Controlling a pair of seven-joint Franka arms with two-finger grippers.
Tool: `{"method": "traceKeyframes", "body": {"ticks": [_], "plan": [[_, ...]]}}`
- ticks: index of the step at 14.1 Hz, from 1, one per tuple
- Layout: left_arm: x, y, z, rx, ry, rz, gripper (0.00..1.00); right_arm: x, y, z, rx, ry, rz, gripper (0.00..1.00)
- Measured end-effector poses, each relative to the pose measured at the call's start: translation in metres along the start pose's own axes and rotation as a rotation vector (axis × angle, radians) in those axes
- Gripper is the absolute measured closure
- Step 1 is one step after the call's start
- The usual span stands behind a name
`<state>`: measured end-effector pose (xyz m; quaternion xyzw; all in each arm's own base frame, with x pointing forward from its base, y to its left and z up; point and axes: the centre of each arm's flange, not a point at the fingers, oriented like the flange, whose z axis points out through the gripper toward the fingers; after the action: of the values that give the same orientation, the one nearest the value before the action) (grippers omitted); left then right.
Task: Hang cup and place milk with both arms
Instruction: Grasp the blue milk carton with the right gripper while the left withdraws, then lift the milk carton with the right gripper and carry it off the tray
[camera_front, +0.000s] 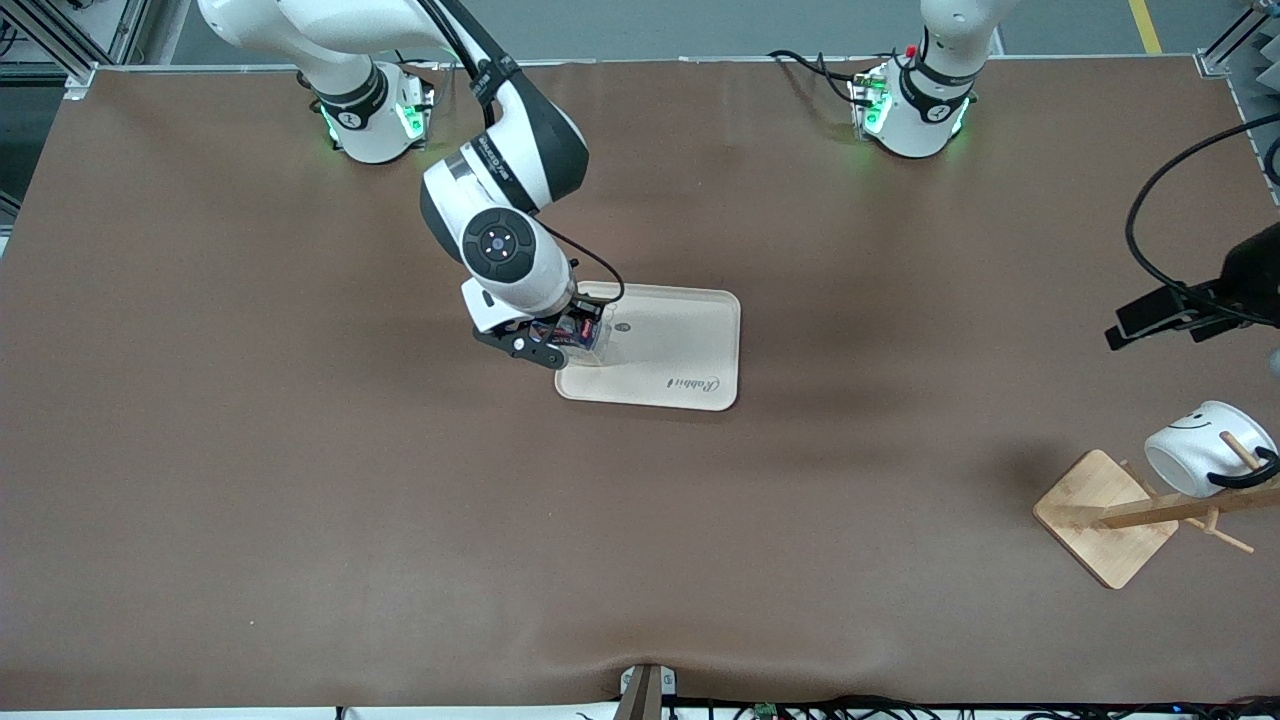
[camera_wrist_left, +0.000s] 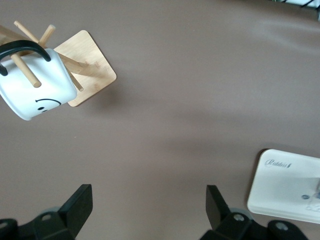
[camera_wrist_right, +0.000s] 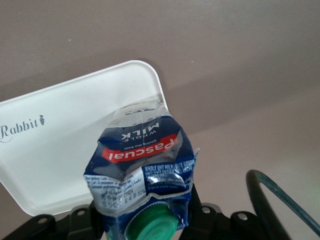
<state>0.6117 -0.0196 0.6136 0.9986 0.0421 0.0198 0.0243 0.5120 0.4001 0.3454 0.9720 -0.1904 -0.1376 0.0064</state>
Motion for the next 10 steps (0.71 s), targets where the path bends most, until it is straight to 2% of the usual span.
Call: {"method": "traceKeyframes", "body": {"ticks": [2,4,6,8,10], "plan": [[-0.004,0.019,-0.003,0.068,0.018,0.049,0.00,0.003,0.005,-0.014,-0.025,-0.026,0.008,0.37],[-0.006,0.031,-0.004,0.097,0.028,0.079,0.00,0.016,0.018,-0.046,-0.021,-0.079,0.041,0.37],[-0.008,0.036,-0.005,0.099,0.030,0.089,0.00,0.044,0.042,-0.089,0.054,-0.134,0.056,0.43],[-0.009,0.038,-0.007,0.100,0.034,0.092,0.00,0.085,0.078,-0.122,0.128,-0.126,0.018,0.45],[-0.013,0.044,-0.015,0.106,0.046,0.103,0.00,0.132,0.129,-0.139,0.168,-0.121,-0.042,0.45]]}}
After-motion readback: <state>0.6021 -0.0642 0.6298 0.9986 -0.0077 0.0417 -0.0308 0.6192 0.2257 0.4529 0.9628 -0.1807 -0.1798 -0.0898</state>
